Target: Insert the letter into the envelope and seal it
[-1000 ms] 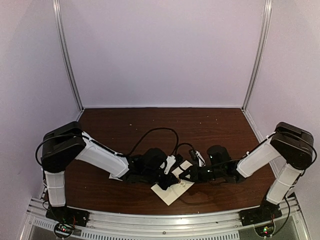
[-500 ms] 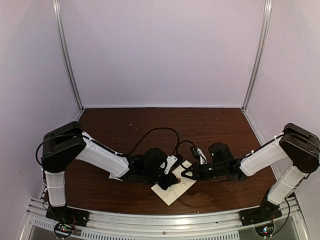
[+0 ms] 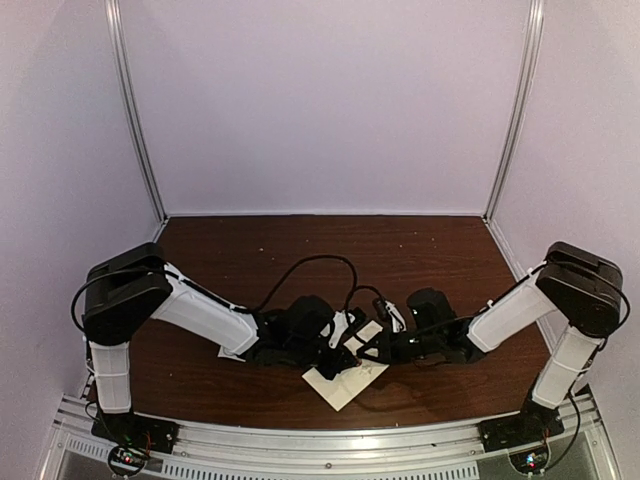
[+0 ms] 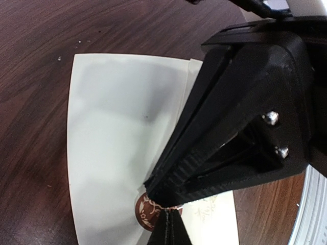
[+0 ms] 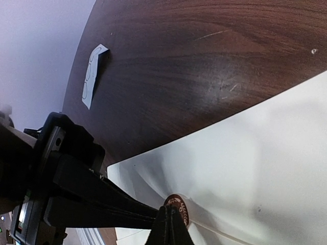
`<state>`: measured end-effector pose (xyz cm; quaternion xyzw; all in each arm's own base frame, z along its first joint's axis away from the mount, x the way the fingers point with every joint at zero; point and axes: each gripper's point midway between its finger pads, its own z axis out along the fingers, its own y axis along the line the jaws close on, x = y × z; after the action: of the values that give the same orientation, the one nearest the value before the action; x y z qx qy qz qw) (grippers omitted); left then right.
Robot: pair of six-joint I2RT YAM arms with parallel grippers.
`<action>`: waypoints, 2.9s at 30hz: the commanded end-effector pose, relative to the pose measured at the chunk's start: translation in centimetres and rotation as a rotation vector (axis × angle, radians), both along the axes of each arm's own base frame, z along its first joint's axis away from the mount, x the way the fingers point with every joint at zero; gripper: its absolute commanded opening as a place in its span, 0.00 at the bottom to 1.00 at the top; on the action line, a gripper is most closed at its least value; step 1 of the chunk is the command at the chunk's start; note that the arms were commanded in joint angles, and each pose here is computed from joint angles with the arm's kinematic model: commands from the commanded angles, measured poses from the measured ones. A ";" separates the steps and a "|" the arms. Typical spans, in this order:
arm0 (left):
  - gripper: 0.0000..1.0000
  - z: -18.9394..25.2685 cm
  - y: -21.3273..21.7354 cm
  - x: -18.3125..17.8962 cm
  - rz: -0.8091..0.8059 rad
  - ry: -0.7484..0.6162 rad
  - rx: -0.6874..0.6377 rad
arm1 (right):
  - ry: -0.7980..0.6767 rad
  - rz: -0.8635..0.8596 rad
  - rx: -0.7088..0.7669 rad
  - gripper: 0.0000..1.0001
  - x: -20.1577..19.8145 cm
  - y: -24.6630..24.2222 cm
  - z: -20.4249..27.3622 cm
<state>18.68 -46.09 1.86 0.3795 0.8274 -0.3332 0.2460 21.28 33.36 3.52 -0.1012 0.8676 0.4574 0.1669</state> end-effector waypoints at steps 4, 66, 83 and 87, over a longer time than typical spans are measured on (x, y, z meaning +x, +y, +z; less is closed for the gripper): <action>0.00 -3.0 1.8 -0.4 0.011 0.045 0.107 | 0.006 -0.015 -0.032 0.00 0.7 0.4 -1.3; 0.12 4.1 4.4 0.3 0.124 -0.001 -0.034 | 0.037 -0.015 -0.055 0.00 0.0 0.7 -0.9; 0.07 -1.5 6.0 -0.9 0.122 0.109 0.069 | 0.065 -0.074 -0.148 0.00 -0.4 -1.5 -2.8; 0.06 -1.7 6.4 -0.6 0.147 0.113 0.080 | 0.070 -0.075 -0.162 0.00 -0.7 -1.9 -3.1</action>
<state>17.65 -41.25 1.87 0.3277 0.8589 -0.3273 0.2184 21.17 33.26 2.21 -0.0808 0.8898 0.4229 0.1511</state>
